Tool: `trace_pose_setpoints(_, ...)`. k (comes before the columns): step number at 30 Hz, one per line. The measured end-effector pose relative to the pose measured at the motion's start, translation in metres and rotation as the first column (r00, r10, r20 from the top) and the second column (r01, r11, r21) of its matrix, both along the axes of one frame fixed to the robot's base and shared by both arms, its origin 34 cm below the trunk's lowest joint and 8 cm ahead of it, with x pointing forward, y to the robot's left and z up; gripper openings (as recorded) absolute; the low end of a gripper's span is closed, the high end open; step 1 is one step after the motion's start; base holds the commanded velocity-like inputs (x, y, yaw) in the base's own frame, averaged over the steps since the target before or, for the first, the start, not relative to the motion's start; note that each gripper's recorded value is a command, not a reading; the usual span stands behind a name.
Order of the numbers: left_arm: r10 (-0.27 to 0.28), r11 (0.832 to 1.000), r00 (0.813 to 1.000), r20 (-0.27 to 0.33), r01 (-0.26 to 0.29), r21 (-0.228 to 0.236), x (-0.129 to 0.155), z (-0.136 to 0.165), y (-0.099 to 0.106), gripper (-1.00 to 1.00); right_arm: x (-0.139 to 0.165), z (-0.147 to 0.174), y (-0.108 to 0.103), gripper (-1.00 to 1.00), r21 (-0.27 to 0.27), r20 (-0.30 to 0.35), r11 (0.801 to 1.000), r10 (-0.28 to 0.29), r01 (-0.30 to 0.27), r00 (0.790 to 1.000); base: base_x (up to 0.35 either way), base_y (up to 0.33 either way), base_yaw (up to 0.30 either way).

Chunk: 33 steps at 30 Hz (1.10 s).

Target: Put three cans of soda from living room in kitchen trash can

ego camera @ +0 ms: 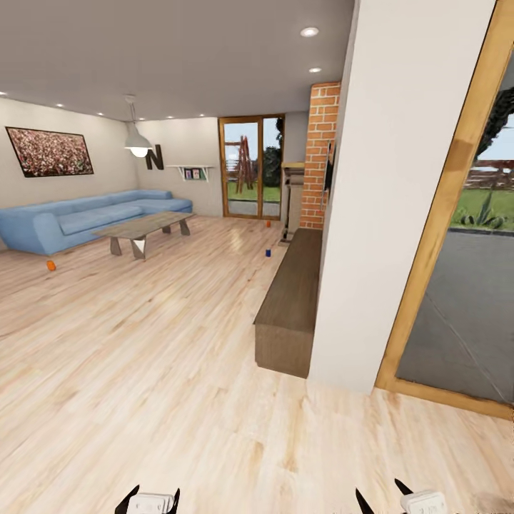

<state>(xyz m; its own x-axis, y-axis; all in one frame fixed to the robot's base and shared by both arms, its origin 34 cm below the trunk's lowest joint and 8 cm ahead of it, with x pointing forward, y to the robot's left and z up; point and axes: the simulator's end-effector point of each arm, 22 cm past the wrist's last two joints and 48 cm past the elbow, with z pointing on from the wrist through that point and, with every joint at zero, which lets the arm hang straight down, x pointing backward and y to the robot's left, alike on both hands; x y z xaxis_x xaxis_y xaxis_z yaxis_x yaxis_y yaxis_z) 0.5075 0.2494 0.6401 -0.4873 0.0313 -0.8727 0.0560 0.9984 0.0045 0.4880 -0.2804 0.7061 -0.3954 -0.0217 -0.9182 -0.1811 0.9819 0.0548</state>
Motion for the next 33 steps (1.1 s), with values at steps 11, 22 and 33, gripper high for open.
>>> trace_pose_setpoints(11,-0.002,1.0,1.0,0.01,0.002,0.001,0.002,0.003,-0.001,1.0,0.001,0.003,0.001,1.0,0.002,0.007,1.0,0.0,0.0,1.0,0.0,0.005,-0.163)
trace_pose_setpoints(22,0.001,1.0,1.0,0.022,-0.001,0.002,0.004,0.008,0.0,1.0,0.002,0.006,0.001,1.0,0.002,0.018,1.0,0.0,-0.001,1.0,0.0,0.0,-0.195)
trace_pose_setpoints(33,0.001,1.0,0.999,0.035,-0.001,0.001,0.006,0.013,-0.001,1.0,0.003,0.01,0.001,1.0,0.002,0.029,1.0,0.003,-0.003,1.0,0.0,0.0,-0.196)
